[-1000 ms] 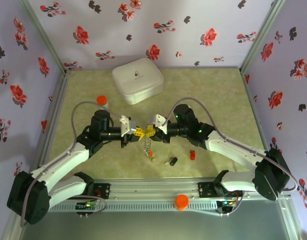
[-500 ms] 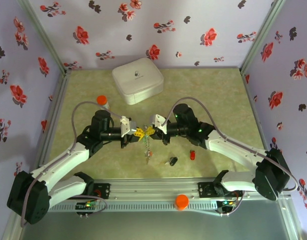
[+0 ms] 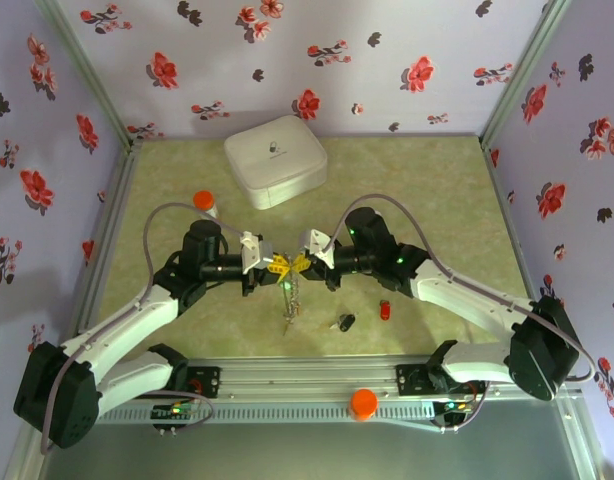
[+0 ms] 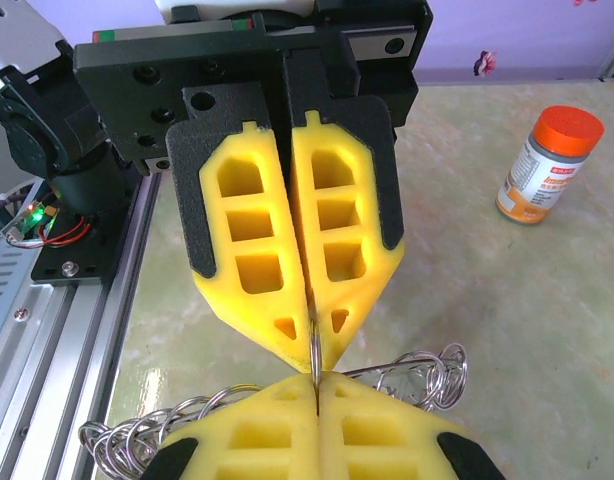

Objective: Put the keys on the keyring

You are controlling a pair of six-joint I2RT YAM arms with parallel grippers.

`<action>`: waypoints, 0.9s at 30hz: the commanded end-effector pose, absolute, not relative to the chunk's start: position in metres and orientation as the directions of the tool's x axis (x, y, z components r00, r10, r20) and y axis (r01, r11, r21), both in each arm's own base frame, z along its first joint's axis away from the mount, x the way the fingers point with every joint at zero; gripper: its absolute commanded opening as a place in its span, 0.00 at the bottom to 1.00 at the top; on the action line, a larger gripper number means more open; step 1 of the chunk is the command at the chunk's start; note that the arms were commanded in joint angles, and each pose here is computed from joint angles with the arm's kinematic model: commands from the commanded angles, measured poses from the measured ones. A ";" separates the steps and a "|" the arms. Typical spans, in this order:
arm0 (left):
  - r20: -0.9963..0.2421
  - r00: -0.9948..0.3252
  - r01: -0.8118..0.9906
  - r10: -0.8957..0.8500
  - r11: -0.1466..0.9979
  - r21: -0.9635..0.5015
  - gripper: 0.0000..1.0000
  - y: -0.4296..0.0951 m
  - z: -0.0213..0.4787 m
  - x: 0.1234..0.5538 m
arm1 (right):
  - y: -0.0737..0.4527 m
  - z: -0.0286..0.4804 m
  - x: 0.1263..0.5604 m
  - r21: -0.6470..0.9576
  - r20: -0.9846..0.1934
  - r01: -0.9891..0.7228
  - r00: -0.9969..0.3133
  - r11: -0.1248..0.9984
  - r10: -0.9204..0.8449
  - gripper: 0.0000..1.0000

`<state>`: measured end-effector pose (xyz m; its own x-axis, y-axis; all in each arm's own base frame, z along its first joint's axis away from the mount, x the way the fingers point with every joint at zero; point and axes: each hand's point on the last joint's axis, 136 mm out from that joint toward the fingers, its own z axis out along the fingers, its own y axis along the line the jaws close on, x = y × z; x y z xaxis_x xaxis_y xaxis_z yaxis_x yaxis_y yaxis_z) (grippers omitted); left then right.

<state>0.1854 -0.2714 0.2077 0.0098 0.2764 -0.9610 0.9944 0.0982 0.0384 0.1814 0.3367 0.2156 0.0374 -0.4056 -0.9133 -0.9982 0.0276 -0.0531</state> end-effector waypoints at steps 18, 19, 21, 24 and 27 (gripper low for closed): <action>-0.913 -0.308 0.846 0.266 0.516 -0.135 0.00 -0.241 0.221 0.230 | 0.320 0.221 0.197 -0.040 -0.900 -0.978 -0.055 0.206 -0.432 0.39; -0.893 -0.366 0.799 0.260 0.579 -0.159 0.00 -0.232 0.219 0.235 | 0.317 0.221 0.200 -0.028 -0.903 -0.970 -0.079 0.242 -0.423 0.38; -0.848 -0.477 0.696 0.233 0.690 -0.202 0.00 -0.215 0.216 0.242 | 0.317 0.225 0.202 0.003 -0.921 -0.958 -0.115 0.288 -0.373 0.37; -0.760 -0.631 0.501 0.154 0.829 -0.247 0.00 -0.189 0.214 0.250 | 0.334 0.231 0.185 0.024 -0.942 -0.972 -0.100 0.234 -0.319 0.34; -0.676 -0.733 0.368 0.077 0.881 -0.297 0.00 -0.180 0.215 0.252 | 0.363 0.233 0.162 0.004 -0.956 -0.989 -0.047 0.145 -0.290 0.32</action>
